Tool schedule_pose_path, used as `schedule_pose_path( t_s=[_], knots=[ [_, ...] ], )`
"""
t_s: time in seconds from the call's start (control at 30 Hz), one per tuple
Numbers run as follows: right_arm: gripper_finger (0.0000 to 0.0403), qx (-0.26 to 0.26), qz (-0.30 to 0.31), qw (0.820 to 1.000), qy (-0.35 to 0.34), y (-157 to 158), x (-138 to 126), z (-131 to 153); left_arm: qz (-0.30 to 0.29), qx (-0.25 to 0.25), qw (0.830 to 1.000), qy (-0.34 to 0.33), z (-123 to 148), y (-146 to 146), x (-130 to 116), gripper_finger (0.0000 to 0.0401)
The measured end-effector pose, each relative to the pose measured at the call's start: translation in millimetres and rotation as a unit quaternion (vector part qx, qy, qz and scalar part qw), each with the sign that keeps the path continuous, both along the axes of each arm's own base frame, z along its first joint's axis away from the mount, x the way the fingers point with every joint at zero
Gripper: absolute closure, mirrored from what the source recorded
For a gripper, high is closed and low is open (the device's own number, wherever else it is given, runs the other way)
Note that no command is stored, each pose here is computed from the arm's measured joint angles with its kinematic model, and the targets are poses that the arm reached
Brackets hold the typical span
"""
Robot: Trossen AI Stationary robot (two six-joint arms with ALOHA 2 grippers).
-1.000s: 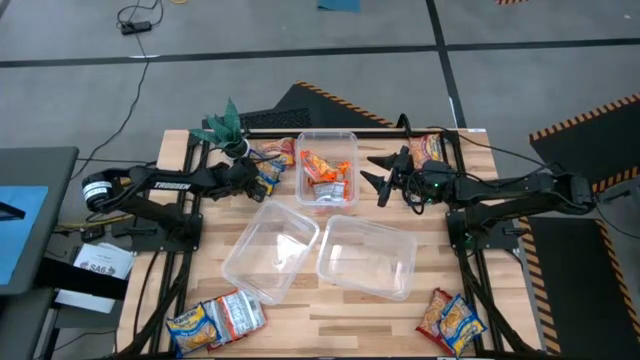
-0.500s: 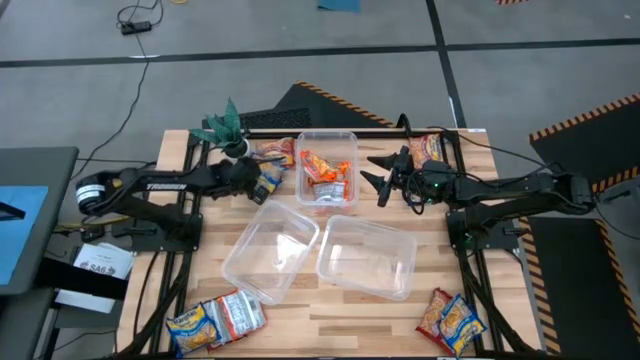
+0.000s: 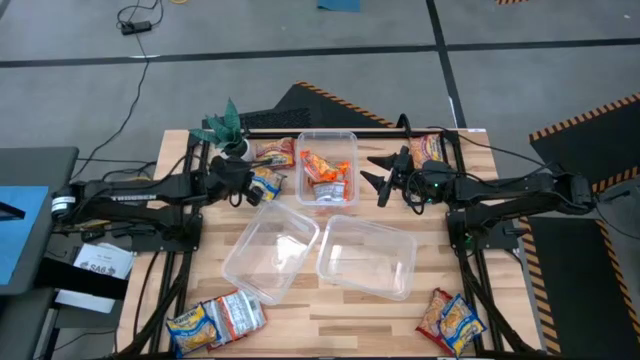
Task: Sort Maruchan noodles
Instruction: Put the blue noodle pack into the bottom left transparent bin
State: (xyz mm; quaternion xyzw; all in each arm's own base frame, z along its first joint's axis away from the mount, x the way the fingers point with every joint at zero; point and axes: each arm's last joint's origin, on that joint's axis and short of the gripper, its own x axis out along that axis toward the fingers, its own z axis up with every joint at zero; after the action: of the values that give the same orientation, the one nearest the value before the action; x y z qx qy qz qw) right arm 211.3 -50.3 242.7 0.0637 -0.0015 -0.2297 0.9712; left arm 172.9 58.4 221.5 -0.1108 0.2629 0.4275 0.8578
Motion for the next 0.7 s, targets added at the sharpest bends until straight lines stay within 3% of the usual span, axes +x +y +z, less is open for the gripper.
schedule_pose_path(
  t_s=[0.3, 0.7],
  knots=[
    [0.0138, 0.000, 0.000, 1.000, 0.000, 0.0, 0.0, 0.0, 0.030, -0.039, 0.999, 0.022, -31.7, 14.1, 1.1, 0.0384],
    [0.0138, 0.000, 0.000, 1.000, 0.000, 0.0, 0.0, 0.0, 0.034, -0.052, 0.996, 0.060, -61.5, 35.8, 20.9, 0.0249]
  ],
)
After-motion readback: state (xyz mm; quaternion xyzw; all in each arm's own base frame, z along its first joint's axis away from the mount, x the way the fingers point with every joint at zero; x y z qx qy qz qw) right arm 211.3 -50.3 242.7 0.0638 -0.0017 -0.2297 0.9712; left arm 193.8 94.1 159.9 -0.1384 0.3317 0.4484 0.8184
